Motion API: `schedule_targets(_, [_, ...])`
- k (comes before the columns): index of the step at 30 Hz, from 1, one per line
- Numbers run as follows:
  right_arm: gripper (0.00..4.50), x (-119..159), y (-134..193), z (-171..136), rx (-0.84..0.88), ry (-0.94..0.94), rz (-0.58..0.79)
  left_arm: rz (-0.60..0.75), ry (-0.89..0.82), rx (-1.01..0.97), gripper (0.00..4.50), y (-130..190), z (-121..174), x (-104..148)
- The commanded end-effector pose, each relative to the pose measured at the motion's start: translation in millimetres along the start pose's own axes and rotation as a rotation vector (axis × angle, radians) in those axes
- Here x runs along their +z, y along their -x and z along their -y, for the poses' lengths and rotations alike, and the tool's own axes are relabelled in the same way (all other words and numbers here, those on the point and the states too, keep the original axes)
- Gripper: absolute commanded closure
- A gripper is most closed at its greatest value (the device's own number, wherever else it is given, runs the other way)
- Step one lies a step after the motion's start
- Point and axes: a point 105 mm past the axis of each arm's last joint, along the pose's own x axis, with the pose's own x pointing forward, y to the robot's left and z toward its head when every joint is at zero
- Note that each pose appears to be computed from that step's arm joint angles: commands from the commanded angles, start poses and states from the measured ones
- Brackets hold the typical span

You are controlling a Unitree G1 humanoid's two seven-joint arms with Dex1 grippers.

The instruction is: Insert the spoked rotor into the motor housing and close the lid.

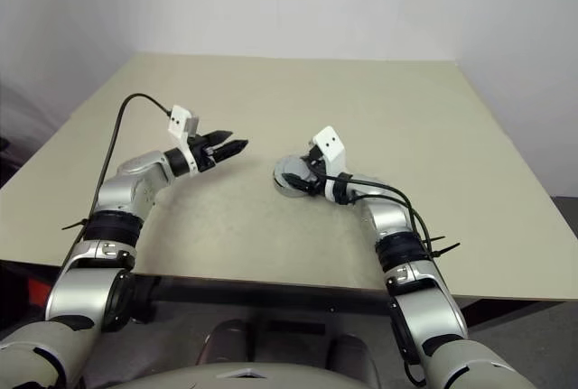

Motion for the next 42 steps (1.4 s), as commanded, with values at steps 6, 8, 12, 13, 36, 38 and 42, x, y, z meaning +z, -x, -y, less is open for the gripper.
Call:
schedule_targets(6, [1.45,30,-5,6,-0.005,0.027,0.056,0.031,-0.013,0.005,1.03,5,0,7])
schedule_targets(8, [1.45,24,-7,5,-0.002,0.023,0.033,0.032,-0.012,0.007,1.03,6,0,7])
schedule_targets(12, [1.45,9,-11,4,-0.002,0.005,-0.018,0.033,-0.012,0.010,1.03,7,0,7])
schedule_targets(13, [1.45,5,-12,3,0.000,0.002,-0.035,0.033,-0.011,0.011,1.03,7,0,7])
schedule_targets(36, [1.45,45,-8,0,-0.013,0.030,-0.005,0.026,-0.001,0.018,1.03,7,1,3])
schedule_targets(38, [1.45,52,-9,0,-0.026,0.034,0.016,0.026,0.000,0.016,1.03,7,1,2])
schedule_targets(42, [1.45,54,-12,3,-0.052,0.032,0.022,0.023,0.002,0.013,1.03,6,3,1])
